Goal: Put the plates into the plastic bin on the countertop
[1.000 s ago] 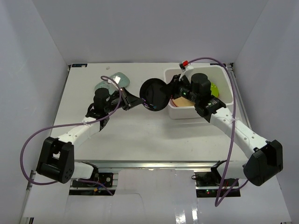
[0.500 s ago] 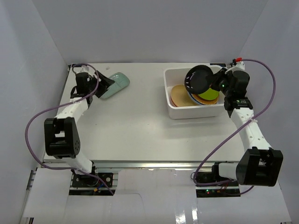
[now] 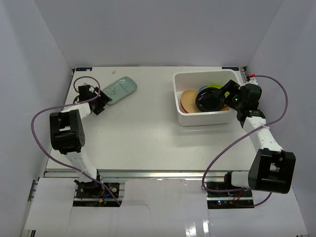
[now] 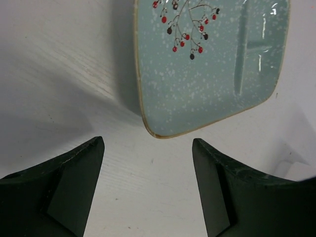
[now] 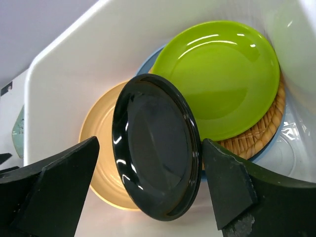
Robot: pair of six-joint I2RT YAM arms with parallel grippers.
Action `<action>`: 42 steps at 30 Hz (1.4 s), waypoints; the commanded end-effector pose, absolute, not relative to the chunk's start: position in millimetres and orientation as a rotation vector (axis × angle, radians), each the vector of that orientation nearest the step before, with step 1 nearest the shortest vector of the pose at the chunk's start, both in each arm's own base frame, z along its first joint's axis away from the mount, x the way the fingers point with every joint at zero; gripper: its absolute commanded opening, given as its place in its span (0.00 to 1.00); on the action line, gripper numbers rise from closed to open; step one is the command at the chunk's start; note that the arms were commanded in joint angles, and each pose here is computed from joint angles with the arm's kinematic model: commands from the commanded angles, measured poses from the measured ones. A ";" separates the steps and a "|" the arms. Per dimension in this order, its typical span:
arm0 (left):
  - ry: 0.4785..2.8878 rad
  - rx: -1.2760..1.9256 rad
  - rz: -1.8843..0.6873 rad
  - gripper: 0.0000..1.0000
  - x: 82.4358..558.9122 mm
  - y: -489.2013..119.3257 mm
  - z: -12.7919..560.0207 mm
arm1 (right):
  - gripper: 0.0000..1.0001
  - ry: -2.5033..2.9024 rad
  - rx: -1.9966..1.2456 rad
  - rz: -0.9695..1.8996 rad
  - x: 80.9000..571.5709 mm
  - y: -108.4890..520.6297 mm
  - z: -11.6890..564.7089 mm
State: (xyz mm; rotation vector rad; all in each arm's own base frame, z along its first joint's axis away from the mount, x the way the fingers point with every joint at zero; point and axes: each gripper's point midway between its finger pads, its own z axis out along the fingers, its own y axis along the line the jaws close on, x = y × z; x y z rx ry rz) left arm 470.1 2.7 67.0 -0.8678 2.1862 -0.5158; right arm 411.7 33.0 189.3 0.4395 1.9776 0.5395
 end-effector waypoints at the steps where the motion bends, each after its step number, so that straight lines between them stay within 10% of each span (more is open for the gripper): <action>1: 2.147 -0.864 -0.511 0.82 485.7 10.3 68.9 | 0.90 1.865 0.399 0.557 399.7 35.1 223.3; 15: 2.099 -1.001 -0.609 0.60 519.3 11.6 30.5 | 0.96 1.687 0.154 0.810 334.3 87.6 297.2; 25: 2.017 -1.005 -0.683 0.00 523.9 9.9 37.2 | 0.99 1.688 -0.014 0.955 307.3 155.9 306.4; 42: 1.606 -0.765 -0.995 0.00 438.0 -14.1 241.4 | 0.90 1.700 -0.264 1.139 274.3 320.3 327.1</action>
